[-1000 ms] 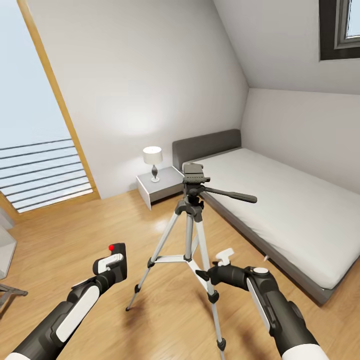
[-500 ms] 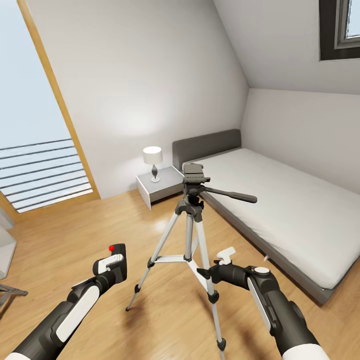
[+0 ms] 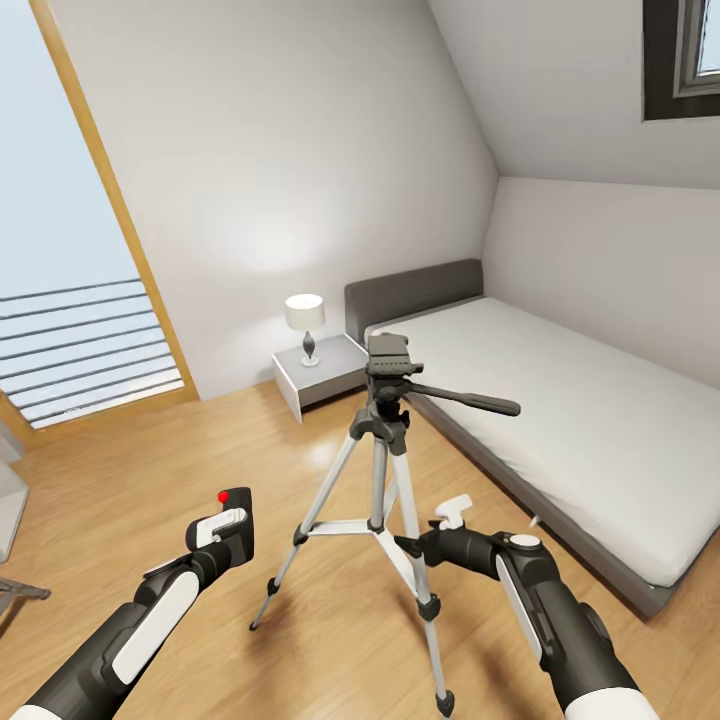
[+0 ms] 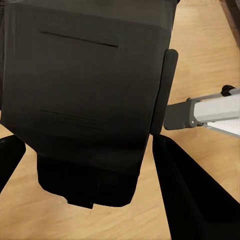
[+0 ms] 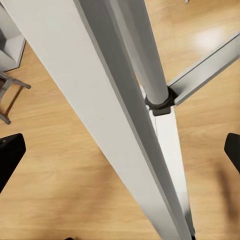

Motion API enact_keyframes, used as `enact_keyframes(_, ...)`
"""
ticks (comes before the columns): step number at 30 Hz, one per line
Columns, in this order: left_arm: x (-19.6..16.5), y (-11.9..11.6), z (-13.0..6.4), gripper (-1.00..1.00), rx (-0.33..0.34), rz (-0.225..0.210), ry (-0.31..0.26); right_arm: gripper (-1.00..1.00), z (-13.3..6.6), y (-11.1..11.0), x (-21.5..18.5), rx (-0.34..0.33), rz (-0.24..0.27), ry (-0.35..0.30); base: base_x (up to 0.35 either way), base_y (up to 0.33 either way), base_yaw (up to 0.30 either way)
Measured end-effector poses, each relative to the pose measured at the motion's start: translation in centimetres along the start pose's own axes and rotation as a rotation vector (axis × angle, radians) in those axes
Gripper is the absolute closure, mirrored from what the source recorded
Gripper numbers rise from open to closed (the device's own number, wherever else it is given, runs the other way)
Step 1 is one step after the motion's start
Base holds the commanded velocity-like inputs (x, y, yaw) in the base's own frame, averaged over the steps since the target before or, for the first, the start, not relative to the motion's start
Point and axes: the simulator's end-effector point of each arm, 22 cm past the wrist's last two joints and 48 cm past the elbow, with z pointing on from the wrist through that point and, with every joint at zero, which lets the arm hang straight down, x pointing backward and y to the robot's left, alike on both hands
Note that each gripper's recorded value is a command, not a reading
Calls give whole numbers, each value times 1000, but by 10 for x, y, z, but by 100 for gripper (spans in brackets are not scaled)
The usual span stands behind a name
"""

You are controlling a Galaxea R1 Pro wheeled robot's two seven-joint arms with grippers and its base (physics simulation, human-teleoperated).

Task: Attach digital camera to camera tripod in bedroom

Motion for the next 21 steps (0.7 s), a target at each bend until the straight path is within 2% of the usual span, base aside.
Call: enact_keyframes(21,-5,-4,-1,100,9,-4,-15,-100,4,-2,6,22,7,13,0,0,0)
